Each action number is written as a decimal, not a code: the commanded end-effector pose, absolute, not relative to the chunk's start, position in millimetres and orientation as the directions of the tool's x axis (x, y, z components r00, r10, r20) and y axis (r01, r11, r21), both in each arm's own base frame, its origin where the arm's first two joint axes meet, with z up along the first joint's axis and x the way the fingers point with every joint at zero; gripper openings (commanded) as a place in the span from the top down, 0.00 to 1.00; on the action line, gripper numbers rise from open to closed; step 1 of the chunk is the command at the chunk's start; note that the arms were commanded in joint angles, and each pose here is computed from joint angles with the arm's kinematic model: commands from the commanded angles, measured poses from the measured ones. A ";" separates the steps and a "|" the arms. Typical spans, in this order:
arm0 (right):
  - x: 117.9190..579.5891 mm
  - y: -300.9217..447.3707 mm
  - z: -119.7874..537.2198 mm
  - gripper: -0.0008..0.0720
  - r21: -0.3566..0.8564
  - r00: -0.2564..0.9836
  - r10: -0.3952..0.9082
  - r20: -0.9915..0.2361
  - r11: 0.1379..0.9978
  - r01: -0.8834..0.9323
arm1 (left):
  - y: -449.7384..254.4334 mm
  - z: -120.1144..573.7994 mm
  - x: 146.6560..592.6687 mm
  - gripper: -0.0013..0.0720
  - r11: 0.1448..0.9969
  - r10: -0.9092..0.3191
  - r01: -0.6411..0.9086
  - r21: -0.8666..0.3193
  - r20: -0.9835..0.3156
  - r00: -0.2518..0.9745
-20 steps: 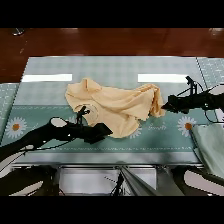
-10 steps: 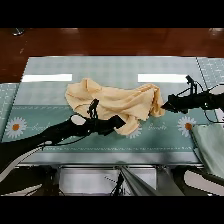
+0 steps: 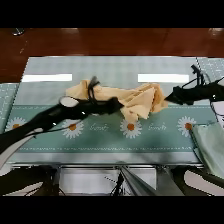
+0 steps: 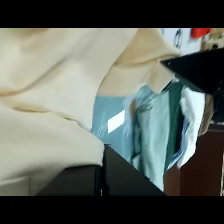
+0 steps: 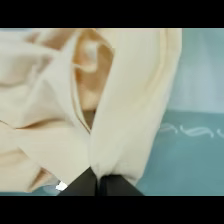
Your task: Fold the shirts.
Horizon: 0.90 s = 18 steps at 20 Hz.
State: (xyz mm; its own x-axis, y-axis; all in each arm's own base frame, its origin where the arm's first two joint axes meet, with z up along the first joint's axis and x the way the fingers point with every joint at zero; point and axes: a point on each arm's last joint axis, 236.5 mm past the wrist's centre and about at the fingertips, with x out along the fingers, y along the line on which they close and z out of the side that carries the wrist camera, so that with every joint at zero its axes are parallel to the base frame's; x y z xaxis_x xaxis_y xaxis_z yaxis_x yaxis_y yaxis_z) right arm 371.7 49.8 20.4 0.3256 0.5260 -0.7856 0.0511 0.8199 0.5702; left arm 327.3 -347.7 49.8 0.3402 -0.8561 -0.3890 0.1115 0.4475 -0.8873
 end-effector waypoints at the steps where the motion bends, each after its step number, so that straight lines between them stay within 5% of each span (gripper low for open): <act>1: 407.3 41.5 125.9 0.96 0.529 0.511 0.482 -0.712 0.846 -0.063 | -268.3 171.0 377.1 0.96 0.396 -0.806 0.286 -0.873 -0.181 0.563; 5: 404.1 41.8 252.6 0.96 0.444 0.704 0.432 -0.564 0.877 -0.183 | -161.1 317.5 369.3 0.96 0.412 -0.665 0.457 -0.788 0.083 0.743; 10: 343.6 39.5 381.0 0.96 0.261 0.882 0.312 -0.354 0.938 -0.227 | -81.6 444.2 295.0 0.96 0.581 -0.503 0.570 -0.581 0.295 0.812; 18: 180.0 30.2 448.4 0.96 0.050 0.983 0.072 -0.170 0.997 -0.064 | -102.9 536.0 188.1 0.96 0.879 -0.370 0.443 -0.175 0.335 0.867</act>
